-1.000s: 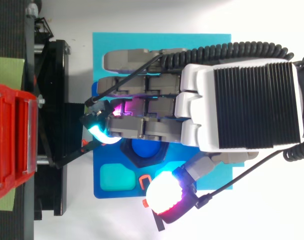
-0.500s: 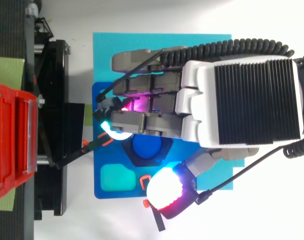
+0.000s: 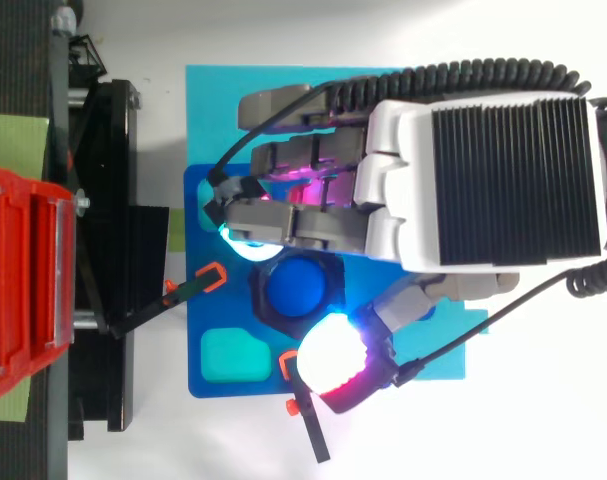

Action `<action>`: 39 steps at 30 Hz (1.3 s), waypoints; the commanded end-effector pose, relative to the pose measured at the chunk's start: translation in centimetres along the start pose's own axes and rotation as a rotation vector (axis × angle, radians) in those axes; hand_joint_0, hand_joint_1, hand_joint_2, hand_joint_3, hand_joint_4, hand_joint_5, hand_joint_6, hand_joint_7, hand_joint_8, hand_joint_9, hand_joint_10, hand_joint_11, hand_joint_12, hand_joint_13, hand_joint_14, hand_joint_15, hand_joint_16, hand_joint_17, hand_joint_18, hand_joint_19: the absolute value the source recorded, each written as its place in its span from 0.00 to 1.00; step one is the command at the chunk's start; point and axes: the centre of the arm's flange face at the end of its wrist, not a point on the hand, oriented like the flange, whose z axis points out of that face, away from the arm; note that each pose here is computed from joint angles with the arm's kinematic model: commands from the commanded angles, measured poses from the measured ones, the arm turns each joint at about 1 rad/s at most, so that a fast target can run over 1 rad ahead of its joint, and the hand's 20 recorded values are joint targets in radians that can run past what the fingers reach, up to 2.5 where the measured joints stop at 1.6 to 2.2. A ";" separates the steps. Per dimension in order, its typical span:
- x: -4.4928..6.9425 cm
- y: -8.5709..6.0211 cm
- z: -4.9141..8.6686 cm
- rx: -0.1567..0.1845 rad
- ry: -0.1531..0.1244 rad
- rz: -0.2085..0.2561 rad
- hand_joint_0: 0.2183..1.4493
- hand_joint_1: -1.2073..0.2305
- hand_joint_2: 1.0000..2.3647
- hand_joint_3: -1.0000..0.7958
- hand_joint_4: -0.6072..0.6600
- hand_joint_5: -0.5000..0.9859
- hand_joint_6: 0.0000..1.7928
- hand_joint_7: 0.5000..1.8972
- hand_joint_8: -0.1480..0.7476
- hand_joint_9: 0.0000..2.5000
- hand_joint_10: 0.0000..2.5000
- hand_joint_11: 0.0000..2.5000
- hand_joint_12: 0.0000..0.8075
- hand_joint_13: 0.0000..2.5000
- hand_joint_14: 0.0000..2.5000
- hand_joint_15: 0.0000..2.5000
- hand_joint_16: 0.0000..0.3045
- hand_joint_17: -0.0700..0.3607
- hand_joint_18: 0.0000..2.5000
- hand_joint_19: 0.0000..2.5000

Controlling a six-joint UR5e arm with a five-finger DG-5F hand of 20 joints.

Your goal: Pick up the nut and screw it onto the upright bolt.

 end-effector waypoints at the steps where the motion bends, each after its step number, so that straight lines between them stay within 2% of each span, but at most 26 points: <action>1: 0.0 -0.5 -0.1 0.007 0.000 -0.001 0.25 0.61 0.00 0.28 0.54 0.35 0.32 0.69 0.46 0.52 0.00 0.00 0.20 0.37 0.00 0.00 0.05 0.24 0.22 0.00; 2: -0.1 -1.2 -0.3 0.010 -0.001 -0.001 0.25 0.61 0.00 0.28 0.53 0.35 0.32 0.69 0.45 0.53 0.00 0.00 0.20 0.37 0.00 0.00 0.05 0.24 0.22 0.00; 14: -0.2 -2.6 -0.8 0.007 0.000 -0.003 0.26 0.61 0.00 0.28 0.48 0.38 0.35 0.64 0.43 0.68 0.00 0.00 0.14 0.47 0.00 0.00 0.03 0.21 0.29 0.00; 19: -0.2 -3.6 -1.1 0.002 -0.005 -0.003 0.26 0.61 0.00 0.28 0.49 0.38 0.35 0.62 0.42 0.71 0.00 0.01 0.14 0.49 0.00 0.00 0.03 0.20 0.31 0.01; 20: -0.4 -3.6 -1.1 -0.001 -0.006 -0.004 0.26 0.61 0.00 0.28 0.49 0.38 0.35 0.64 0.42 0.71 0.00 0.01 0.14 0.49 0.00 0.00 0.03 0.20 0.31 0.01; 22: -0.5 -3.7 -1.2 -0.004 -0.009 -0.003 0.26 0.61 0.00 0.28 0.53 0.38 0.30 0.75 0.44 0.69 0.00 0.02 0.15 0.48 0.00 0.00 0.03 0.22 0.30 0.01; 23: -0.3 -3.7 -1.1 -0.007 -0.007 -0.003 0.26 0.62 0.00 0.28 0.54 0.38 0.28 0.77 0.45 0.68 0.00 0.03 0.16 0.47 0.00 0.00 0.03 0.22 0.30 0.01; 26: -1.3 -3.7 -0.7 -0.010 -0.028 -0.006 0.25 0.62 0.00 0.28 0.56 0.36 0.28 0.69 0.45 0.65 0.00 0.03 0.16 0.46 0.00 0.00 0.04 0.23 0.29 0.01; 29: -1.5 -3.6 -0.6 -0.011 -0.034 -0.009 0.26 0.61 0.00 0.28 0.58 0.34 0.28 0.63 0.41 0.60 0.00 0.01 0.16 0.45 0.00 0.00 0.04 0.23 0.29 0.01; 31: -1.6 -3.4 -0.5 -0.015 -0.036 -0.007 0.26 0.61 0.00 0.28 0.59 0.32 0.28 0.50 0.41 0.57 0.00 0.00 0.16 0.44 0.00 0.00 0.05 0.24 0.29 0.02; 33: -1.6 -3.3 -0.4 -0.016 -0.037 -0.009 0.26 0.61 0.00 0.28 0.61 0.31 0.28 0.43 0.41 0.56 0.00 0.00 0.16 0.44 0.00 0.00 0.05 0.24 0.30 0.02; 34: -1.6 -3.1 -0.4 -0.015 -0.040 -0.009 0.25 0.61 0.00 0.28 0.63 0.31 0.28 0.36 0.41 0.56 0.00 0.00 0.16 0.44 0.00 0.00 0.05 0.24 0.30 0.02; 37: -1.8 -2.7 -0.1 -0.020 -0.054 -0.011 0.25 0.60 0.00 0.28 0.61 0.29 0.28 0.18 0.40 0.55 0.00 0.00 0.15 0.44 0.00 0.00 0.05 0.25 0.31 0.03; 39: -1.8 -2.4 0.1 -0.025 -0.063 -0.011 0.25 0.60 0.00 0.28 0.61 0.29 0.28 0.13 0.39 0.52 0.00 0.00 0.15 0.43 0.00 0.00 0.06 0.25 0.31 0.03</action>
